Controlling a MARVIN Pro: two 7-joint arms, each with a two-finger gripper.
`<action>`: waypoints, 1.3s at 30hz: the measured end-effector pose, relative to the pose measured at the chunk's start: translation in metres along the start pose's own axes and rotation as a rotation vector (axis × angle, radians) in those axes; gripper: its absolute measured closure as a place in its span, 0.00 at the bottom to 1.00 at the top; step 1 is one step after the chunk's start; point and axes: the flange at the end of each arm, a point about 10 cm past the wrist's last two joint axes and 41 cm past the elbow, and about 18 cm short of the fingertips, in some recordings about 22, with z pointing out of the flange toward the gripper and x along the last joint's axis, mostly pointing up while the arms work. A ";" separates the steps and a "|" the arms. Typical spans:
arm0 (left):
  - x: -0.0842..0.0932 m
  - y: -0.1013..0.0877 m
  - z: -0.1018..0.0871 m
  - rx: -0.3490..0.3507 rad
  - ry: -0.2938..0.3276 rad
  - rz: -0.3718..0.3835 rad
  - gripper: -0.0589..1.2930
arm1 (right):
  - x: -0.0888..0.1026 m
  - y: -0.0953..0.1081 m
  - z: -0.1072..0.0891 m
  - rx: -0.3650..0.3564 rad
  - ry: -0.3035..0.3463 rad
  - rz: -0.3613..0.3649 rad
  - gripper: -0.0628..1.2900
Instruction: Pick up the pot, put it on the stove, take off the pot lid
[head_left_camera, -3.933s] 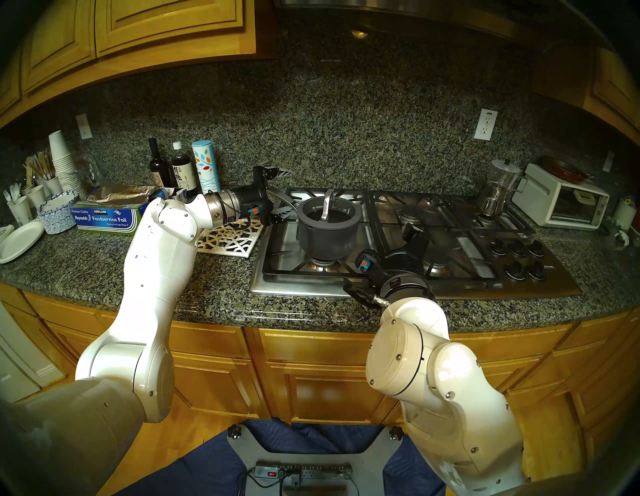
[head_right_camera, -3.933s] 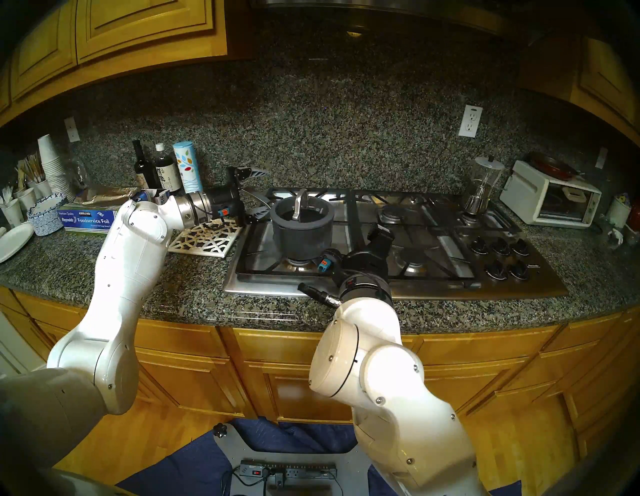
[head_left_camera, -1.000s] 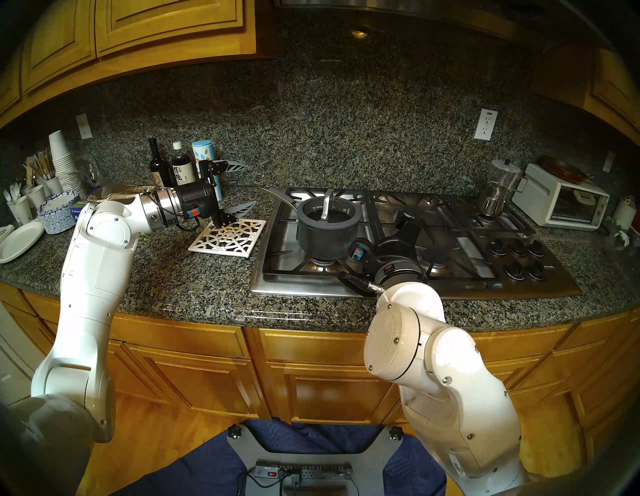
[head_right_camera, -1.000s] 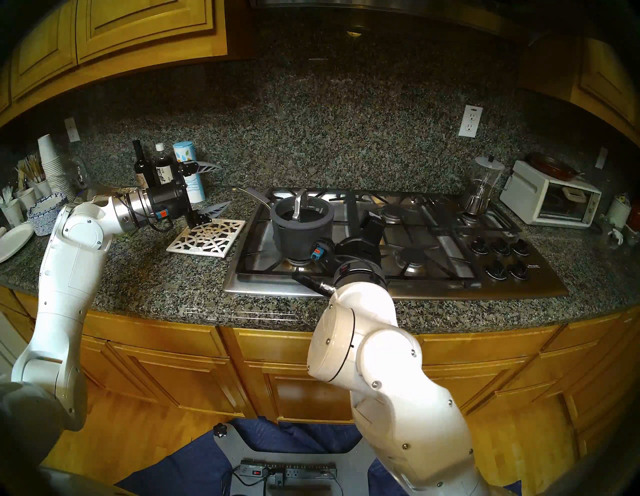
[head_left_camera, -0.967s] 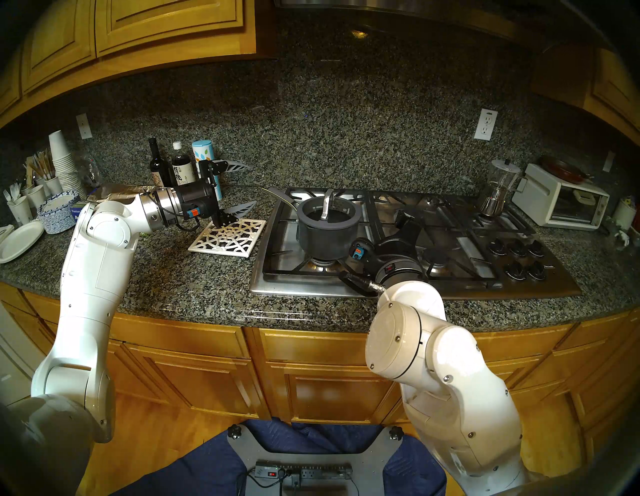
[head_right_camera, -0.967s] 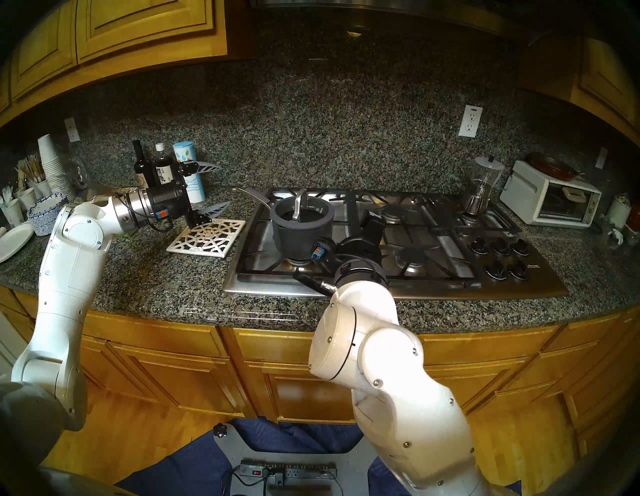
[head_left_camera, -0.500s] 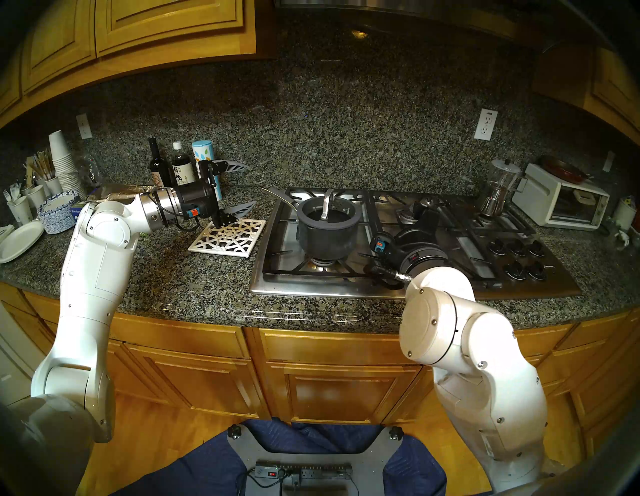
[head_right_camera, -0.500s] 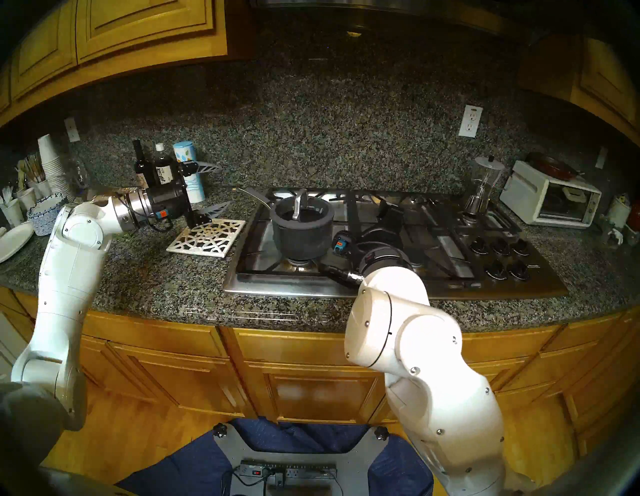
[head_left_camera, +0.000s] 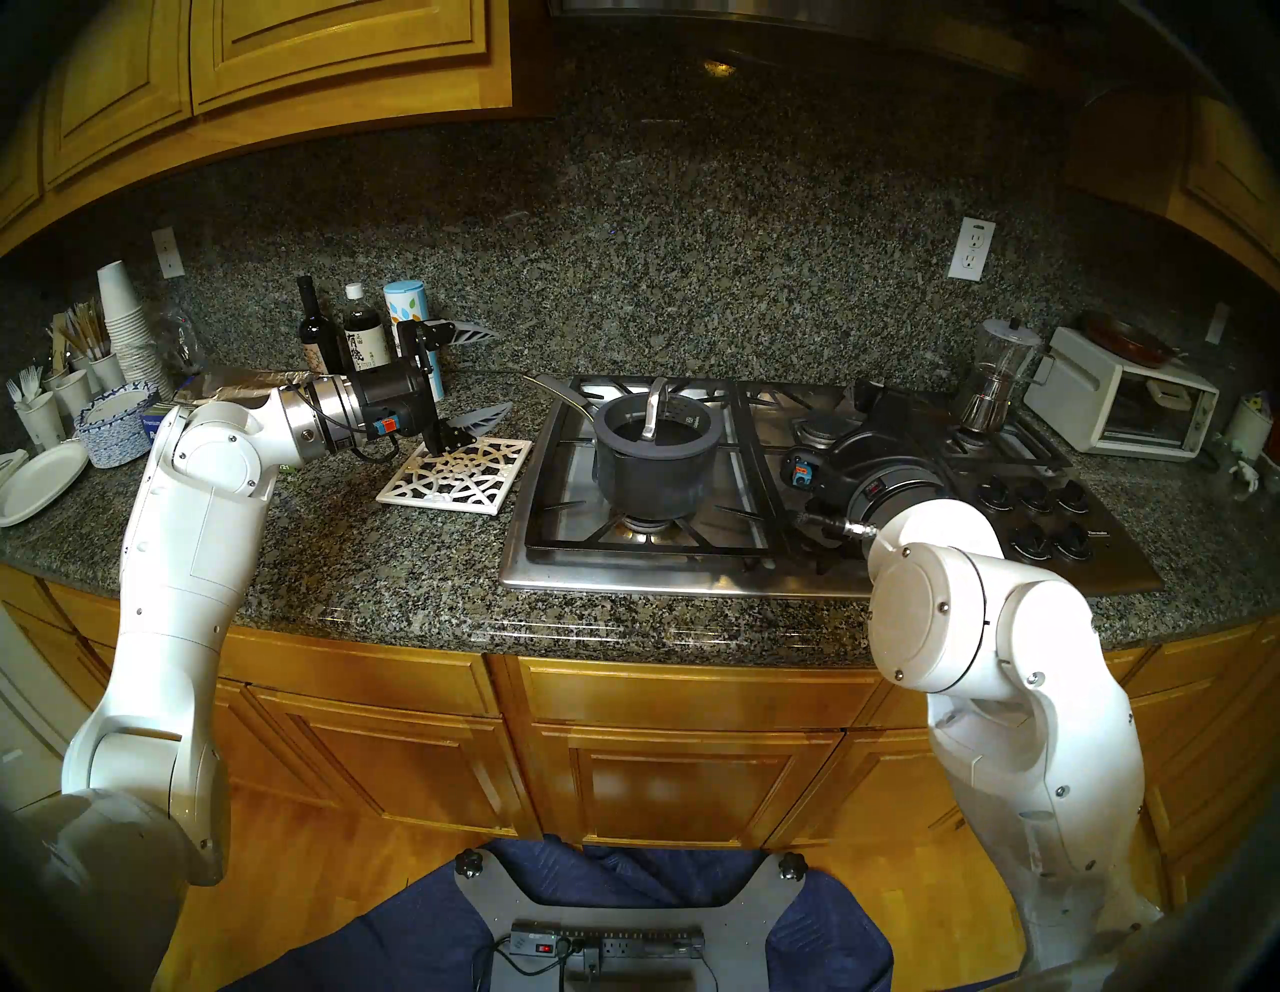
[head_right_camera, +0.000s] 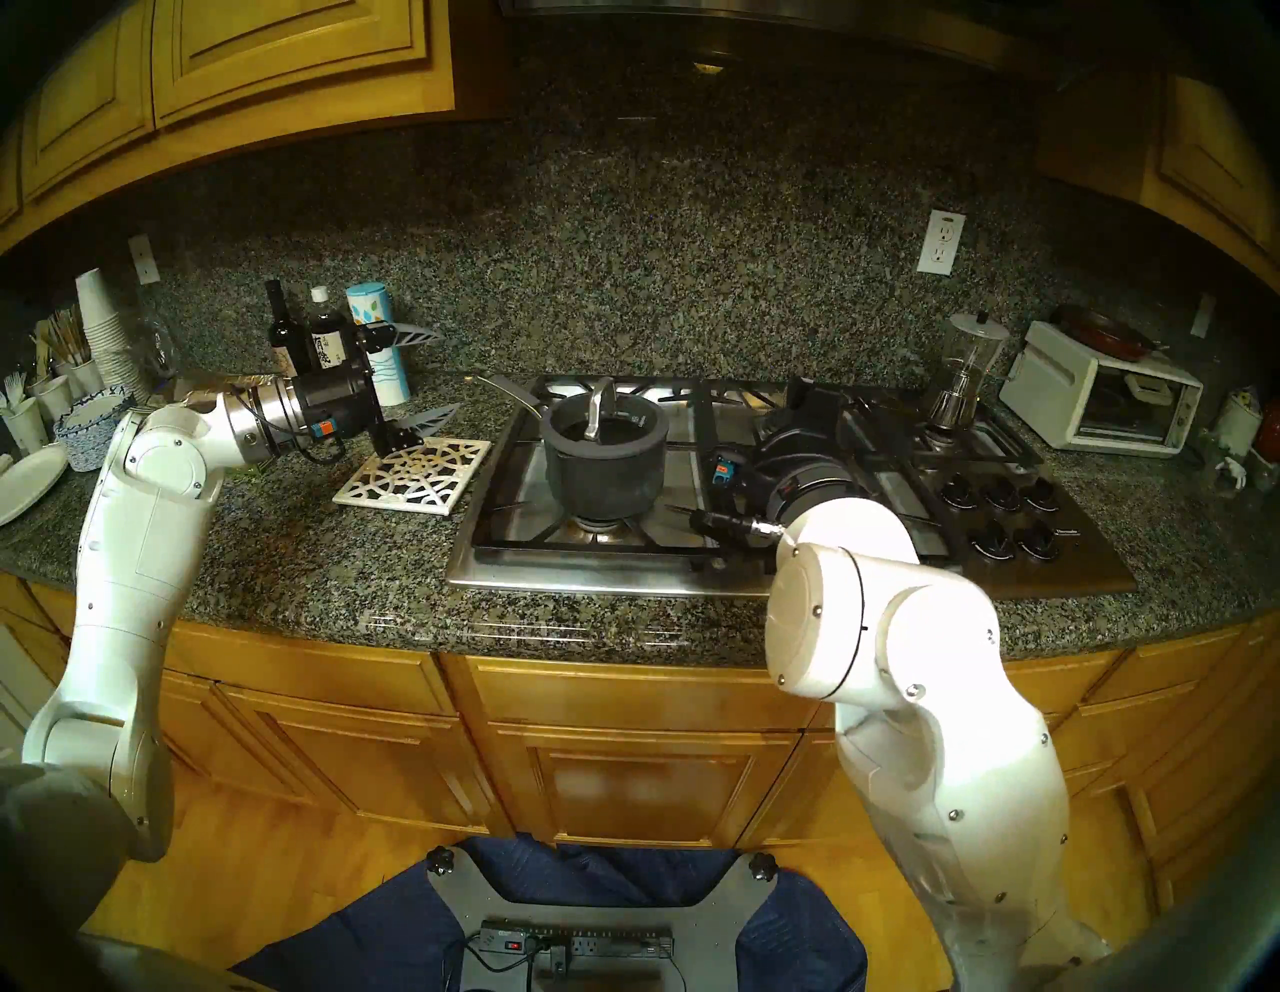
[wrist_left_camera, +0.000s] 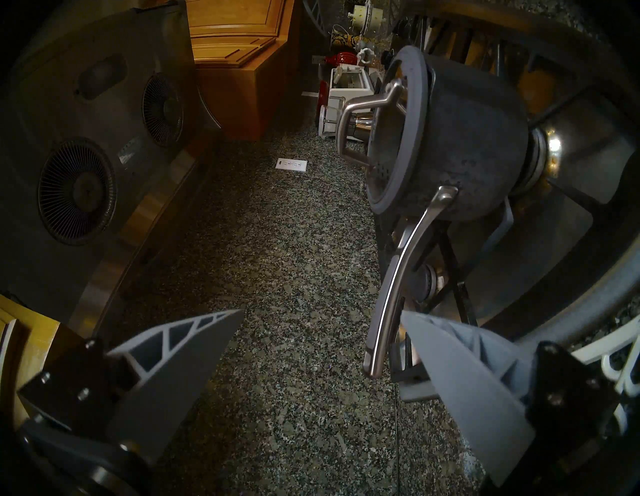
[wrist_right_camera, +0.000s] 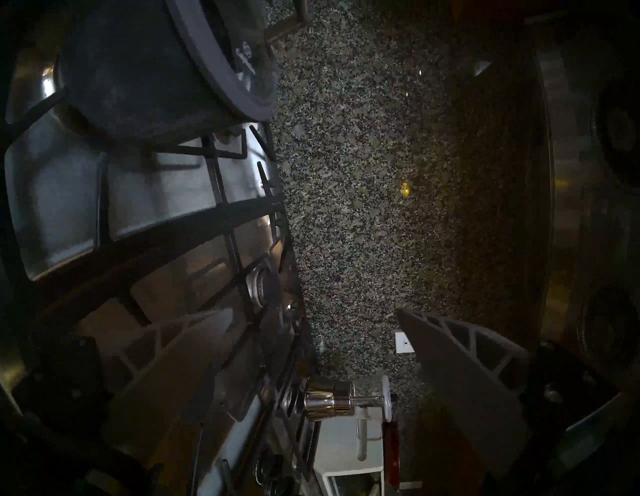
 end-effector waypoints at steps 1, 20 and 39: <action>0.000 0.000 0.000 0.000 0.000 0.000 0.05 | -0.001 0.001 0.000 0.000 0.004 -0.002 0.04; 0.000 0.000 0.000 -0.001 -0.001 0.000 0.05 | -0.016 0.033 0.004 0.014 0.231 -0.040 0.04; 0.000 0.000 0.000 0.000 0.000 -0.002 0.05 | -0.037 0.051 0.008 0.016 0.450 -0.084 0.04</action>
